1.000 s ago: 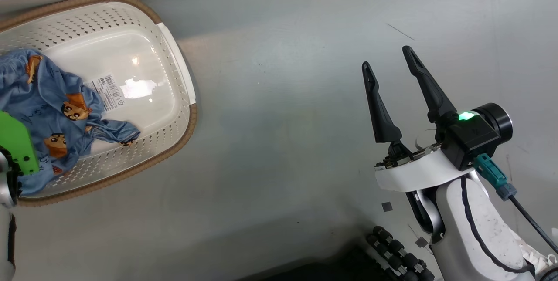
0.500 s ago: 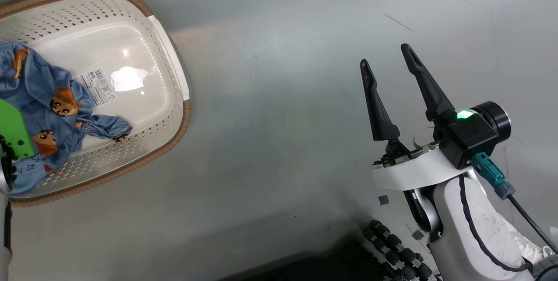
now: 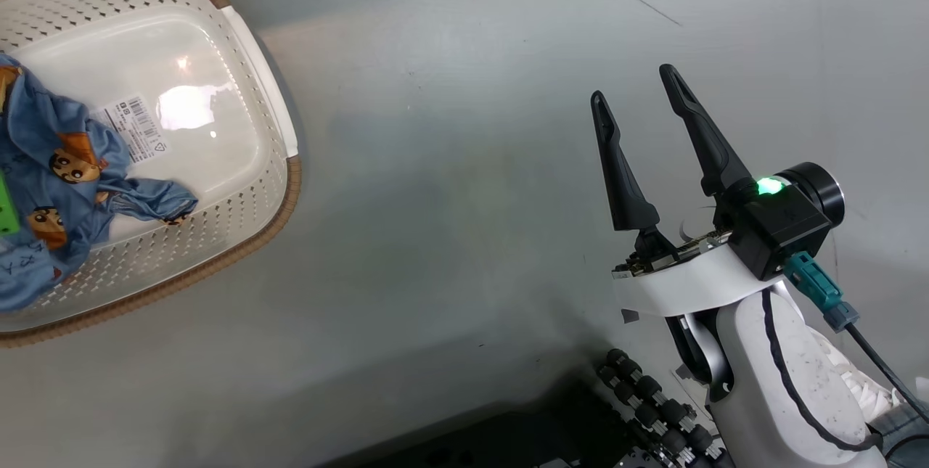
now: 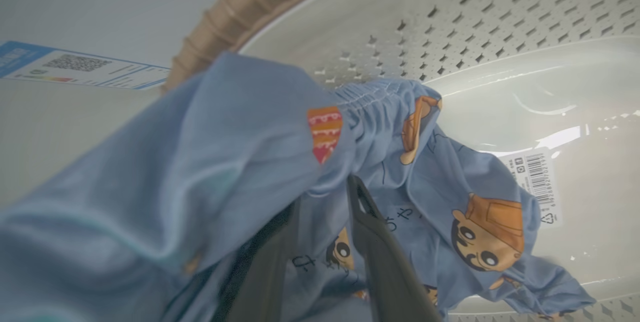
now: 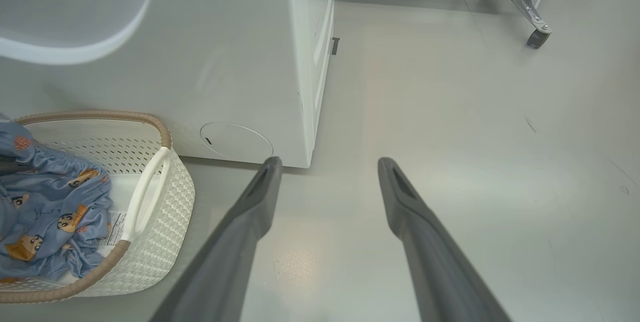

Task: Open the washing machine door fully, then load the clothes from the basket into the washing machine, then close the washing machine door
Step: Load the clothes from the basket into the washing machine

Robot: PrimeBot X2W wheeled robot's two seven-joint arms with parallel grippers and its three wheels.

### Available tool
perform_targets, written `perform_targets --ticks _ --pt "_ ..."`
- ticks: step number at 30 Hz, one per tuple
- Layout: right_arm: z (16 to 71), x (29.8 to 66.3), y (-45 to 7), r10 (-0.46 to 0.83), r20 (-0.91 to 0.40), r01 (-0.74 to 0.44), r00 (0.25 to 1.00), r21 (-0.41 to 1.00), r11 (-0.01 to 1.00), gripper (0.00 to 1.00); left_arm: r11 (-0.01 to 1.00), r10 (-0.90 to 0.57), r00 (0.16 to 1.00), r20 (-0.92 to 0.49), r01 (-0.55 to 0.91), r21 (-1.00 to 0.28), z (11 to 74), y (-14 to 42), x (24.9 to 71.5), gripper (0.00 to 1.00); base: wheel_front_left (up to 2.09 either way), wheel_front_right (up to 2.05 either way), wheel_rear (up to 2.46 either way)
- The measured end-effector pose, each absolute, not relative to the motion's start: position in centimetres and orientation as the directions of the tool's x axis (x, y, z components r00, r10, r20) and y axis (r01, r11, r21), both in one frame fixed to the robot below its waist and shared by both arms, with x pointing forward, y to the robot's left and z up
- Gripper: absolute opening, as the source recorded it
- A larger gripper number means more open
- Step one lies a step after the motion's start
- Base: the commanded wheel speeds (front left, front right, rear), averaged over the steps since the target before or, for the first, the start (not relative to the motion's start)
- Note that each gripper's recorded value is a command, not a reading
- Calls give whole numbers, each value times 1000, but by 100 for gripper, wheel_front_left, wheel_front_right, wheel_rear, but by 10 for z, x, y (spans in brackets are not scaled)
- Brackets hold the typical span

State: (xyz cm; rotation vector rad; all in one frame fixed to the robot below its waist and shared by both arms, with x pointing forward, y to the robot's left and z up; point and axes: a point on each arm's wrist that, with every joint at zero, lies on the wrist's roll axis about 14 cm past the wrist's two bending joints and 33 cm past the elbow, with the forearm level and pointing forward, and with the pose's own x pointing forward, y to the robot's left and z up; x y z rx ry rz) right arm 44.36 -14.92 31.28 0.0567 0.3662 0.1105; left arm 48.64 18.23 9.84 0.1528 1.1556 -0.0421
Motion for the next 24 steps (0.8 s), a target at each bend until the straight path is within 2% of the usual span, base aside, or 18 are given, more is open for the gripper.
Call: perform_targets --ticks 2,5,6,7,8,15,24 --pt "310 443 -150 116 -361 -95 925 74 993 100 989 43 401 -915 114 96 94 181 486 45 0 0 0" --pt "306 442 -151 110 -370 -90 922 71 993 100 989 39 399 -916 117 93 89 178 487 33 0 0 0" --pt "305 442 -152 107 -373 -88 922 69 994 100 988 37 403 -915 120 93 88 177 488 24 0 0 0" --pt "304 442 -152 106 -375 -87 921 68 994 100 988 34 408 -913 122 92 87 176 489 8 0 0 0" --pt "304 442 -152 105 -376 -86 921 67 994 100 988 31 410 -911 123 89 86 175 489 0 0 0 0" --pt "305 445 -155 92 -370 -76 925 58 995 100 994 5 423 -906 101 52 87 159 485 0 0 0 0" --pt "319 455 -156 90 -324 -76 942 57 995 100 997 -48 527 -849 -22 -70 115 133 486 0 0 0 0"
